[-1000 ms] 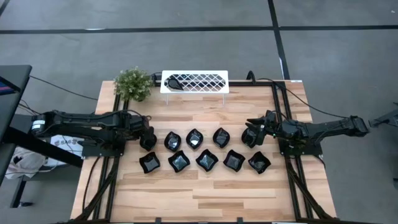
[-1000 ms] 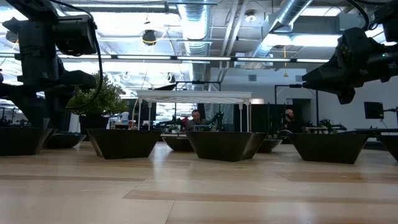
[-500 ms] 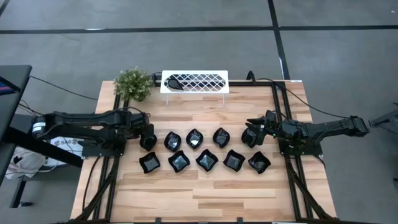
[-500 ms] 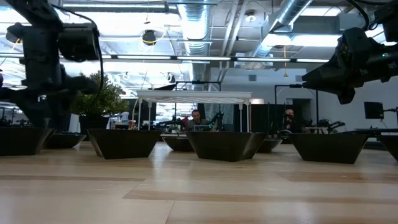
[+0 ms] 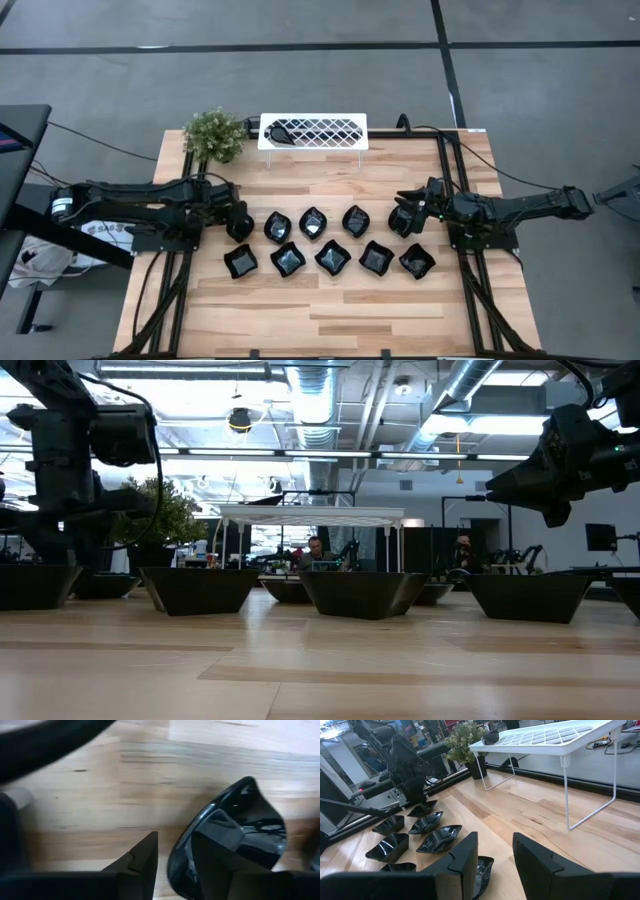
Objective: Pick & Place Mini shaped plates
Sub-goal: Put the leaf shaped plate on the shelf
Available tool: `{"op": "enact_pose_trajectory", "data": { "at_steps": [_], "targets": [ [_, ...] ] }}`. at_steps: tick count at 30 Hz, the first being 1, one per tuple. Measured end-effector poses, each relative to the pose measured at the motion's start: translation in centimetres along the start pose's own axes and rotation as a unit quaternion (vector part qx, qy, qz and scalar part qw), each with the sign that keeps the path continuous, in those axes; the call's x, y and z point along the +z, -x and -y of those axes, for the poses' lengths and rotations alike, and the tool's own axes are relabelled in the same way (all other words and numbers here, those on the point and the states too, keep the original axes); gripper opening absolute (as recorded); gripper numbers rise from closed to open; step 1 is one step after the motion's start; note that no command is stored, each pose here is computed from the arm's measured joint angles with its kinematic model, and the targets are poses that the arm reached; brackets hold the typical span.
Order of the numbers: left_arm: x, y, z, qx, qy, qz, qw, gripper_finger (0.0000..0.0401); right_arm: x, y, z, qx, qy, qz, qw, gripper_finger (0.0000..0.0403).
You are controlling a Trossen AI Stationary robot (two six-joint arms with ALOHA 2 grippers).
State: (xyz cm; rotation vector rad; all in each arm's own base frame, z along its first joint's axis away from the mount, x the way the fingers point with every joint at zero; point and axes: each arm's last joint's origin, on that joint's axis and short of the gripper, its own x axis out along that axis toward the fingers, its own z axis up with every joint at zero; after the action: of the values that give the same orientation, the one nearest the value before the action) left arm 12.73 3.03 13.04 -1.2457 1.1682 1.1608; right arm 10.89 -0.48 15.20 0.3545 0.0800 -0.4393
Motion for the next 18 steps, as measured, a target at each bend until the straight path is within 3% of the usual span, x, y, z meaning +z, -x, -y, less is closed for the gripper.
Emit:
{"op": "enact_pose_trajectory", "data": {
  "at_steps": [18],
  "targets": [
    [0.12,0.00,0.29,-0.013,0.001,0.015,1.000,0.0092,0.00,0.00,0.00,0.000,0.000,0.000,1.000,0.0119]
  ]
}}
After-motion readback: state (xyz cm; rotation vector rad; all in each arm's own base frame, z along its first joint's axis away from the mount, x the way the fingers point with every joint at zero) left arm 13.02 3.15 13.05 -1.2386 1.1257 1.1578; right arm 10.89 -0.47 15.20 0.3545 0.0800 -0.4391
